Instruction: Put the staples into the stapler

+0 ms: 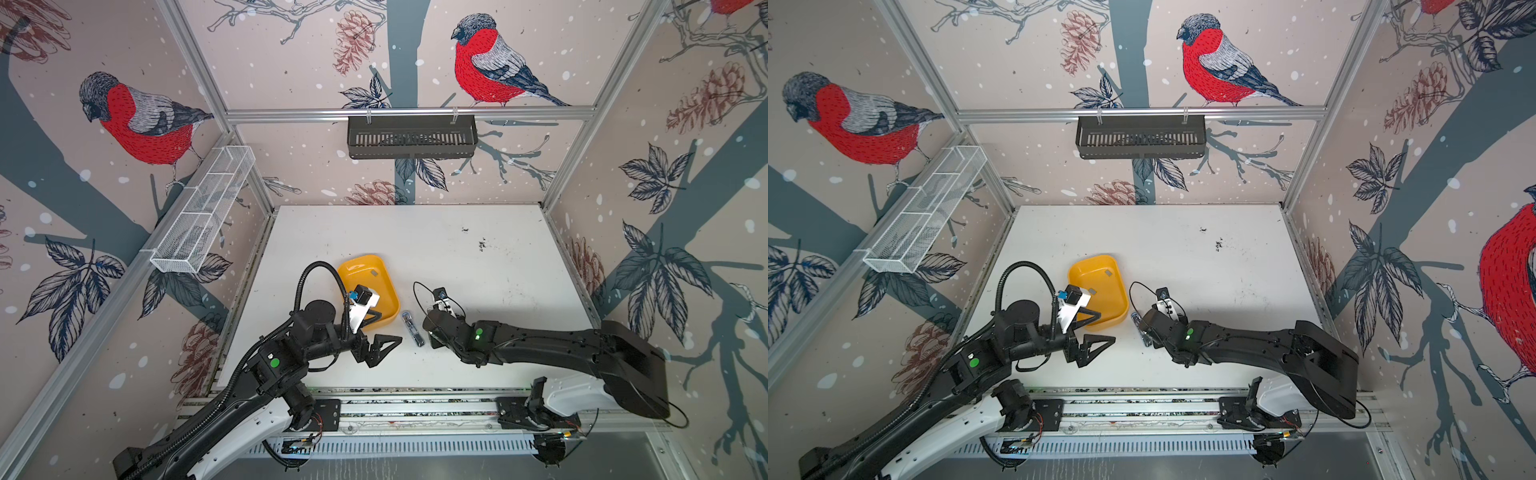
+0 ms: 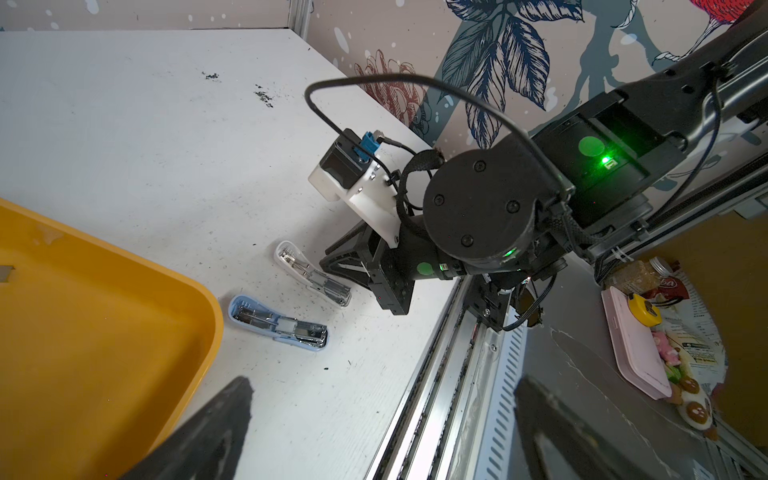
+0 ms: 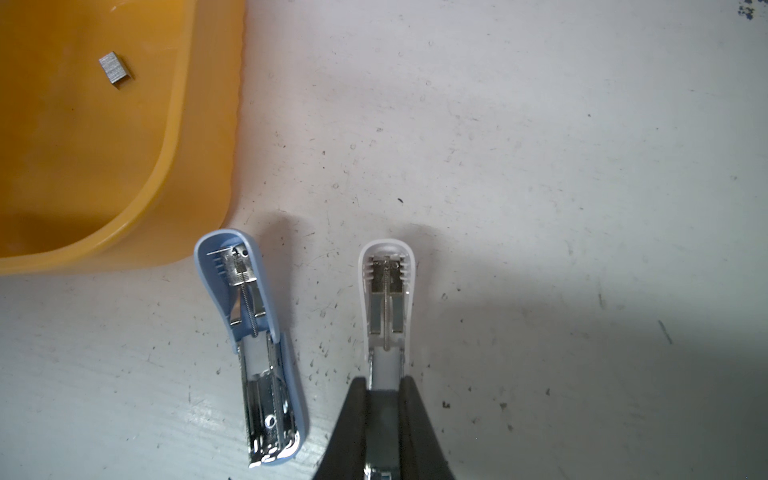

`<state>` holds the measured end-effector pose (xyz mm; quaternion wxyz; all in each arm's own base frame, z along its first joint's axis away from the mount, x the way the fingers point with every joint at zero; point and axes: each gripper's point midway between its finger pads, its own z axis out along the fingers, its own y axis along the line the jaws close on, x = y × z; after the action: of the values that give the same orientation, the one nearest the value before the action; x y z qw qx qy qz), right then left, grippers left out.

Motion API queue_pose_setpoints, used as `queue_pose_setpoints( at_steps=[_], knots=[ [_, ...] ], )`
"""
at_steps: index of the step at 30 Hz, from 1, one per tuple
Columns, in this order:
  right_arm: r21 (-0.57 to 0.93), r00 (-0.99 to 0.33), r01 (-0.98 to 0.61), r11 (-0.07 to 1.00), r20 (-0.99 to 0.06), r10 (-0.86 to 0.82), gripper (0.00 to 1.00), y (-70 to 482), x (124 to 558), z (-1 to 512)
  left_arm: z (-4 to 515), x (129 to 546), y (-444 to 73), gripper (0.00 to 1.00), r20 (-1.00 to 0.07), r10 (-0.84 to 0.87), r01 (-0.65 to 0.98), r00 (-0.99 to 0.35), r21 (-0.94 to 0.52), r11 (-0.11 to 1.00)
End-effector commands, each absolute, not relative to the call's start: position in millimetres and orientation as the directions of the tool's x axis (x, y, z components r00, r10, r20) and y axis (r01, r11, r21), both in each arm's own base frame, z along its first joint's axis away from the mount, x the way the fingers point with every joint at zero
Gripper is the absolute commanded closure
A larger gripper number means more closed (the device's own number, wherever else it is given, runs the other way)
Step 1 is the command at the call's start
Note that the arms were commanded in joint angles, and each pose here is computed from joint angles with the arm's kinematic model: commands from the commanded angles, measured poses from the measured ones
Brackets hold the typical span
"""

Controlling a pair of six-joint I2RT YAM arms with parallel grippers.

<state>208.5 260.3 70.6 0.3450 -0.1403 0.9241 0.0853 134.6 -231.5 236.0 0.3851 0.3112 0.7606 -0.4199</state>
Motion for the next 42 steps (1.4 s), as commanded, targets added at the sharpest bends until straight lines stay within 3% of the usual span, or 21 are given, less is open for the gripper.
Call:
queue_pose_setpoints(
  at_steps=[1,42],
  knots=[
    [0.091,-0.729,-0.297,0.950,-0.664,-0.164,0.93,263.7,209.9,72.3,243.6,134.5,-234.7,0.02,-0.864,0.134,0.814,-0.485,-0.390,0.431],
    [0.160,-0.723,-0.272,0.949,-0.684,-0.092,0.93,256.5,208.6,58.8,243.7,135.2,-233.8,0.02,-0.865,0.132,0.811,-0.484,-0.388,0.438]
  ],
)
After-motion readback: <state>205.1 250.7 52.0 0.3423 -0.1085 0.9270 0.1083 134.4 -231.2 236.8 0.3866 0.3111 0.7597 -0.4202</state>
